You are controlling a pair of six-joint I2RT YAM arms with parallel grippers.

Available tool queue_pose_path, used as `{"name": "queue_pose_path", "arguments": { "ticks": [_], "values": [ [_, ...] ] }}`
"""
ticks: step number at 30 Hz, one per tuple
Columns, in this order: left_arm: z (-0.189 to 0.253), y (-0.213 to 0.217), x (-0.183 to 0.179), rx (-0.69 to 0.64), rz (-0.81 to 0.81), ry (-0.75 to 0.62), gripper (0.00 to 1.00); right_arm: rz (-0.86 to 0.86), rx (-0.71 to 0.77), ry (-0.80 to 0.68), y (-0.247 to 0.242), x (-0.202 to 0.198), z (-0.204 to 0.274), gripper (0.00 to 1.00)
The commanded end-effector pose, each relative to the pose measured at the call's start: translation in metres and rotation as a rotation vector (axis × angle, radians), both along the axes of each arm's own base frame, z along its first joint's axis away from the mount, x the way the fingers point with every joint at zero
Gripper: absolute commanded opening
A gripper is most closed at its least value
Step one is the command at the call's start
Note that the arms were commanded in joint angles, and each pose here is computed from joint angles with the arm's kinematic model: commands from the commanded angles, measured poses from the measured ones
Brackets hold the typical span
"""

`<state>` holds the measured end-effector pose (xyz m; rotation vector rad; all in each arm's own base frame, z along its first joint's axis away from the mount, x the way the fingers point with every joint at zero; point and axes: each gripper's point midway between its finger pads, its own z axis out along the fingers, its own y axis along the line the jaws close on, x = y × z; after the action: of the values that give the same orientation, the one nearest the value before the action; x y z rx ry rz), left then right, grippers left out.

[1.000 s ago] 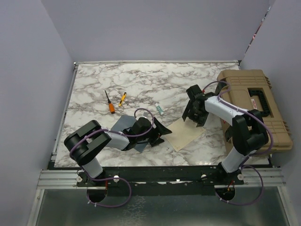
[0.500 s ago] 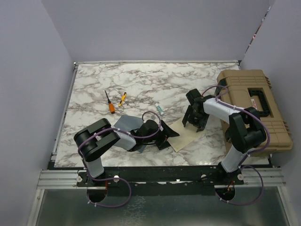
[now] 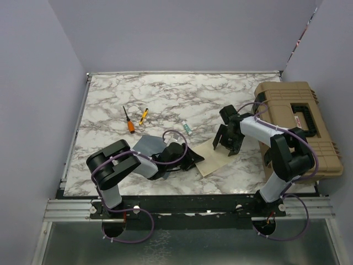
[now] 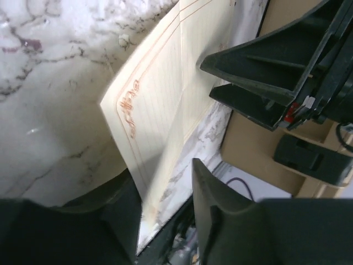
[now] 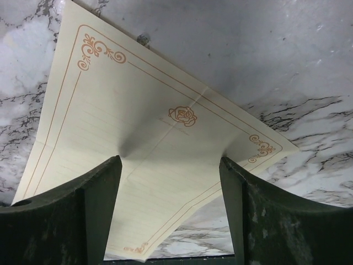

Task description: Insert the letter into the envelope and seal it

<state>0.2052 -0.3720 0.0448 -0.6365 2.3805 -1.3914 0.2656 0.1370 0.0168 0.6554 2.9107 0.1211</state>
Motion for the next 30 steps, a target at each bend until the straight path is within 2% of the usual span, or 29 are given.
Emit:
{"name": "queue_pose_path", "arguments": {
  "ticks": [1, 6, 10, 14, 16, 18, 21, 25, 30],
  "values": [
    [0.009, -0.007, 0.018, -0.006, 0.01, -0.118, 0.29, 0.034, 0.088, 0.057, 0.016, -0.017, -0.01, 0.74],
    [0.03, -0.011, 0.023, -0.034, -0.036, -0.195, 0.0, 0.084, 0.122, 0.012, 0.021, -0.011, 0.008, 0.73],
    [0.046, -0.005, 0.025, 0.021, -0.11, -0.251, 0.0, 0.164, 0.128, -0.135, 0.022, 0.009, 0.05, 0.74],
    [0.066, 0.007, 0.027, 0.255, -0.266, -0.386, 0.0, 0.306, 0.172, -0.328, 0.032, 0.03, 0.107, 0.74],
    [0.083, 0.015, 0.025, 0.344, -0.354, -0.469, 0.0, 0.378, 0.187, -0.426, 0.036, 0.038, 0.131, 0.78],
    [0.104, 0.021, 0.021, 0.378, -0.441, -0.551, 0.0, 0.481, 0.221, -0.535, 0.044, 0.042, 0.156, 0.84],
    [0.133, 0.032, 0.015, 0.409, -0.575, -0.667, 0.0, 0.678, 0.305, -0.699, 0.062, 0.038, 0.191, 0.99],
    [0.171, 0.049, 0.014, 0.486, -0.687, -0.836, 0.0, 0.862, 0.412, -0.927, 0.081, 0.022, 0.229, 1.0],
    [0.207, 0.067, 0.014, 0.569, -0.789, -0.953, 0.0, 1.061, 0.522, -1.05, 0.094, -0.009, 0.255, 1.0]
  ]
}}
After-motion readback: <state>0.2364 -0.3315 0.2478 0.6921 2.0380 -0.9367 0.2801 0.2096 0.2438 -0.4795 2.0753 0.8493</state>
